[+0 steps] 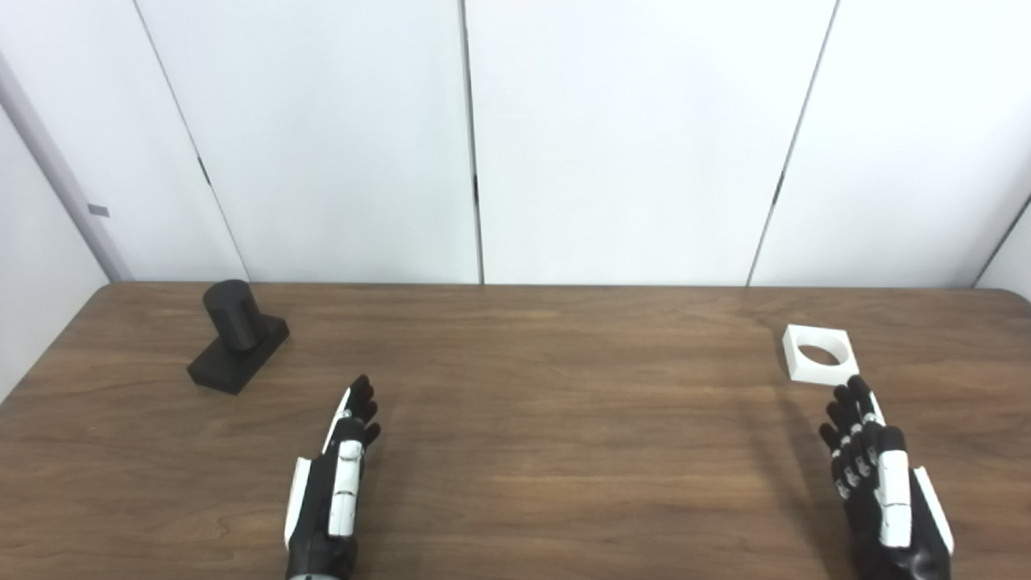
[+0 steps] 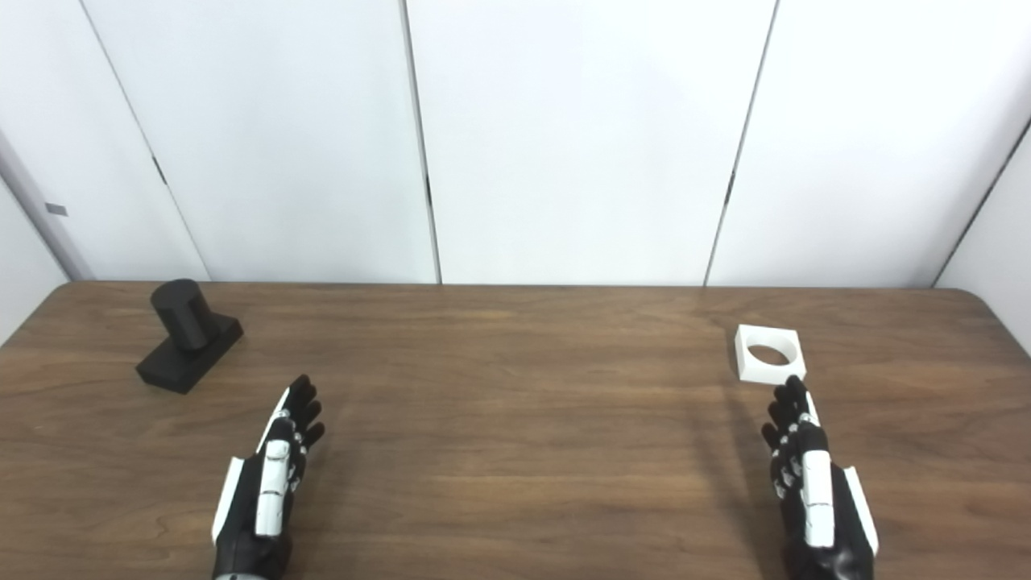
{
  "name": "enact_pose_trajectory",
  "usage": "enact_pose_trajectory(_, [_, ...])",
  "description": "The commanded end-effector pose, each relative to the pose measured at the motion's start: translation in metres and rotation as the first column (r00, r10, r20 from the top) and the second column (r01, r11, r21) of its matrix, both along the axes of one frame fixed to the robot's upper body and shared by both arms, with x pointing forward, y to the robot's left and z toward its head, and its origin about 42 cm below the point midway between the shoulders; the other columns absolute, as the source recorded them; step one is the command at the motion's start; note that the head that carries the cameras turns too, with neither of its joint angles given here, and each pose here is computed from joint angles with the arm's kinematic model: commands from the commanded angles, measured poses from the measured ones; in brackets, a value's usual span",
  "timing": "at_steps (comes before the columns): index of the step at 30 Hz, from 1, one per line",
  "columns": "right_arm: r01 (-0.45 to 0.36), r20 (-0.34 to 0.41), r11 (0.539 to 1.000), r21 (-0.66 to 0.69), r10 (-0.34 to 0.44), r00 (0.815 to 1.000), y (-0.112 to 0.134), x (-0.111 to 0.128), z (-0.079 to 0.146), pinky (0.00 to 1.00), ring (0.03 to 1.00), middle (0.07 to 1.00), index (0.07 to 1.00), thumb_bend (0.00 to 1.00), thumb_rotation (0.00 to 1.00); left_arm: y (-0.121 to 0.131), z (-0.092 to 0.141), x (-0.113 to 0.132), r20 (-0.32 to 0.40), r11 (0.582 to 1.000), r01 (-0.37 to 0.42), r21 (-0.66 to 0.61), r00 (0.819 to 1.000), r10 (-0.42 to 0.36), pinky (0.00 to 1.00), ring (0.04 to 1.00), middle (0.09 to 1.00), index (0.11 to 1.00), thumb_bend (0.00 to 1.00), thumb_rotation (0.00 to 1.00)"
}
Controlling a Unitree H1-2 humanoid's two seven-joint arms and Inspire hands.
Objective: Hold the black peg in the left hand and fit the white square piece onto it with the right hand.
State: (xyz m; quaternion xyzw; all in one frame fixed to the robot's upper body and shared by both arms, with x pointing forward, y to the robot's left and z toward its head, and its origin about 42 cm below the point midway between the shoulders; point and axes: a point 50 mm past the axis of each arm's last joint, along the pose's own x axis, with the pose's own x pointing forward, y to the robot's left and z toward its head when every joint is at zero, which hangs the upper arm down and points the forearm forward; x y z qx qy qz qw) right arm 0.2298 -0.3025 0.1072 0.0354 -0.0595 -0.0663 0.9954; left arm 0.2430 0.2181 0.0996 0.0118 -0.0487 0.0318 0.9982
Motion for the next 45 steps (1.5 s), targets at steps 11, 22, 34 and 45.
enact_pose_trajectory(11, [-0.004,-0.056,1.000,0.005,0.005,0.998,-0.010,-0.011,-0.025,1.00,1.000,1.000,1.000,0.55,1.00,-0.020,-0.006,-0.010,-0.024,0.999,0.012,0.047,1.000,-0.011,0.97,0.952,0.963,0.956,0.50,1.00])
enact_pose_trajectory(22, [0.010,-0.075,1.000,0.016,-0.009,0.997,-0.009,-0.014,-0.023,1.00,1.000,0.997,1.000,0.59,1.00,-0.025,-0.008,-0.009,-0.033,0.998,0.017,0.058,0.999,-0.015,0.99,0.962,0.969,0.963,0.54,1.00])
enact_pose_trajectory(34, [-0.013,-0.075,1.000,0.013,0.014,0.997,-0.014,-0.013,-0.025,1.00,1.000,1.000,1.000,0.63,1.00,-0.031,-0.014,-0.008,-0.037,0.999,0.011,0.032,0.999,-0.009,1.00,0.964,0.964,0.959,0.55,1.00])
enact_pose_trajectory(45, [-0.032,-0.064,0.999,-0.023,0.031,0.997,-0.015,-0.012,-0.028,1.00,1.000,0.998,1.000,0.73,1.00,-0.034,-0.017,-0.008,-0.046,0.999,0.012,0.047,0.999,-0.010,0.97,0.966,0.971,0.964,0.55,1.00])
